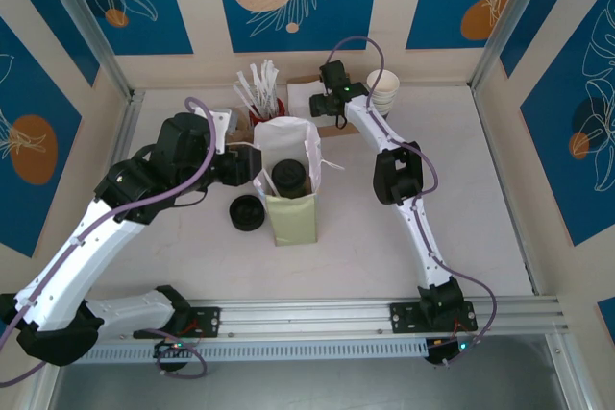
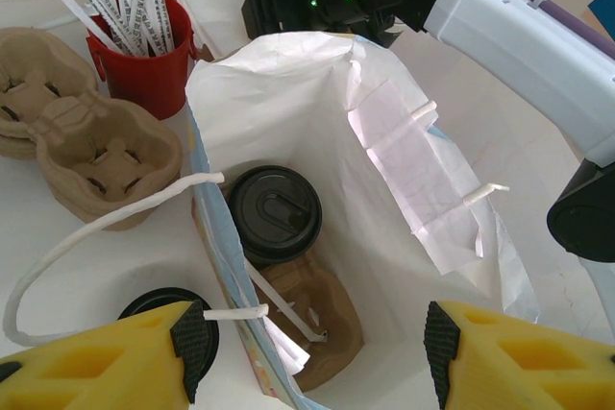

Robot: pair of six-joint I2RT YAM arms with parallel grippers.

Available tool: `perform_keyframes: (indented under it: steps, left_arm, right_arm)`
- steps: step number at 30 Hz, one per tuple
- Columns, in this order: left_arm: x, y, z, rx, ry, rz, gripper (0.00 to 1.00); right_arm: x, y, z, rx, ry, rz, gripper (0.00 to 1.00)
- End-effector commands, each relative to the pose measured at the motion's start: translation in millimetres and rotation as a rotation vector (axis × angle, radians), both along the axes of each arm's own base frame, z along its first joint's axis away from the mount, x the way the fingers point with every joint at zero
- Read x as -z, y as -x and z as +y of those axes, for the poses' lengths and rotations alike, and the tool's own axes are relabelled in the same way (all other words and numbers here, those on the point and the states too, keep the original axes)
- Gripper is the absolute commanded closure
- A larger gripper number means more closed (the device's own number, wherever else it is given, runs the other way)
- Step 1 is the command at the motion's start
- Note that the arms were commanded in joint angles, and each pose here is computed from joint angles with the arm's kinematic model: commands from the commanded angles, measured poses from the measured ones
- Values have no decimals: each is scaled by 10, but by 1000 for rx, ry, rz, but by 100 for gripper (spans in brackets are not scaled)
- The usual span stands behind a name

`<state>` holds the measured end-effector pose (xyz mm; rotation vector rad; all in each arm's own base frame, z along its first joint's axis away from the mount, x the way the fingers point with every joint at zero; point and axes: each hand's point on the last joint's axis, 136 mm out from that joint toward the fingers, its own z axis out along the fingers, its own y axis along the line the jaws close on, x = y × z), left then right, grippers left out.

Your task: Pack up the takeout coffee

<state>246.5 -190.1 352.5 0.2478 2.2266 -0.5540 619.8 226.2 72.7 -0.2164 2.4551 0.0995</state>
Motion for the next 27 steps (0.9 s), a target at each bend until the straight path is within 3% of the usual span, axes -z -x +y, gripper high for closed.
perform_keyframes:
  steps: [1, 9, 17, 27]
  left_arm:
    - [-63, -4, 47, -15, 16, -26, 37]
    - [-68, 16, 60, -16, 21, -27, 37]
    - [-60, 24, 69, -16, 20, -27, 37]
    - [1, 31, 75, -22, 21, -15, 37]
  right_arm:
    - [261, 71, -13, 3, 23, 55, 27]
    - [307, 94, -18, 3, 19, 71, 34]
    - [188, 84, 35, -18, -13, 60, 61]
    - [-223, 45, 127, -50, -45, -12, 78]
